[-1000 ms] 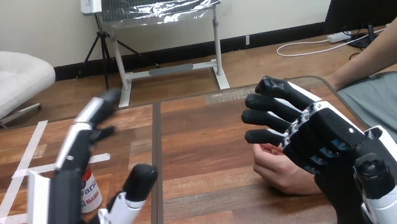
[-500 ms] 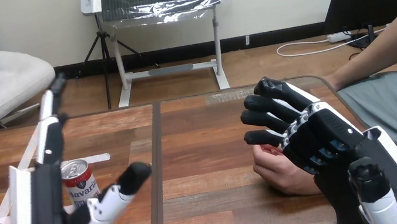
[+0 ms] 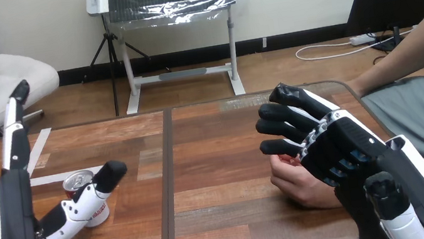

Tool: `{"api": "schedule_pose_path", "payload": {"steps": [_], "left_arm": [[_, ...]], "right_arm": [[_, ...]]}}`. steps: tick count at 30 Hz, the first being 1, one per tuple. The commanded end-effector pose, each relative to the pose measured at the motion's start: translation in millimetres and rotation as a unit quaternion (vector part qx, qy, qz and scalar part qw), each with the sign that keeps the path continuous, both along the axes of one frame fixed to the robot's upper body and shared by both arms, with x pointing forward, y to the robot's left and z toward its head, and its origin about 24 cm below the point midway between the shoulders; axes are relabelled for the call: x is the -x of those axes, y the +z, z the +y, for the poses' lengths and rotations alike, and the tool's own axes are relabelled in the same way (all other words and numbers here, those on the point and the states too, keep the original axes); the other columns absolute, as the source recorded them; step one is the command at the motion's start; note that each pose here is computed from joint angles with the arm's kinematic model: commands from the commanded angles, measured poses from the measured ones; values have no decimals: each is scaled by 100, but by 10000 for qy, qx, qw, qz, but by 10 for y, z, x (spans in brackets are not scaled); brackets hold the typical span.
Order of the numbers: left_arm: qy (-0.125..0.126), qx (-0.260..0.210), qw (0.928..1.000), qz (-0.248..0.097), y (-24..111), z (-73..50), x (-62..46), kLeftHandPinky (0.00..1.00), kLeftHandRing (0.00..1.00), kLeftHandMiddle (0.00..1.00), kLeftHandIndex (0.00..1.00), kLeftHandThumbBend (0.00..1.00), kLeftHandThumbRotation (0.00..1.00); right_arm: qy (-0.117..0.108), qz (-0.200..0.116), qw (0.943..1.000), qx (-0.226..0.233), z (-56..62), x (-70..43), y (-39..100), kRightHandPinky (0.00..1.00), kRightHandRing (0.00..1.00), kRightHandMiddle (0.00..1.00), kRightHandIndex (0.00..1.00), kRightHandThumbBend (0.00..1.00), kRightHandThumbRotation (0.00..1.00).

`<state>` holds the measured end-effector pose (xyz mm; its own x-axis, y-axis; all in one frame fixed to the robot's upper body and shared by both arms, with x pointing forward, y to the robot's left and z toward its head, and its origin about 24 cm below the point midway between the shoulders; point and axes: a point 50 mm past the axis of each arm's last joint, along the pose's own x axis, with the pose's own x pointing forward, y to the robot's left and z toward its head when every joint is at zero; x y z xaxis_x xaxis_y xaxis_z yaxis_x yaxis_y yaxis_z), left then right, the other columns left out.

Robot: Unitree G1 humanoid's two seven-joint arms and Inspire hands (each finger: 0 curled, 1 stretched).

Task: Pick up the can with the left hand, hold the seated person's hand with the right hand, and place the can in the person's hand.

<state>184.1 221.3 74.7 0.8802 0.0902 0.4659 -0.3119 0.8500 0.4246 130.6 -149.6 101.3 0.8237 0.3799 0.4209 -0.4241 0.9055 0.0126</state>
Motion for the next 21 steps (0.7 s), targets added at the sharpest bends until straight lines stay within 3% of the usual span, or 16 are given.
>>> {"api": "schedule_pose_path", "payload": {"steps": [1, 13, 21], "left_arm": [[138, -343, 9993, 77, 51, 176, -250, 93, 98, 98, 96, 100, 68], [499, -604, 9953, 571, -9, 376, -441, 88, 95, 97, 97, 100, 64], [625, -687, 9931, 713, -49, 470, -564, 85, 93, 95, 96, 98, 59]], "right_arm": [[-25, -399, 9992, -22, 6, -39, 118, 81, 85, 86, 88, 75, 83], [-21, -394, 9992, -40, 0, -37, 115, 82, 86, 86, 88, 74, 82], [-35, -390, 9992, -45, -2, -35, 115, 81, 85, 85, 88, 75, 81]]}}
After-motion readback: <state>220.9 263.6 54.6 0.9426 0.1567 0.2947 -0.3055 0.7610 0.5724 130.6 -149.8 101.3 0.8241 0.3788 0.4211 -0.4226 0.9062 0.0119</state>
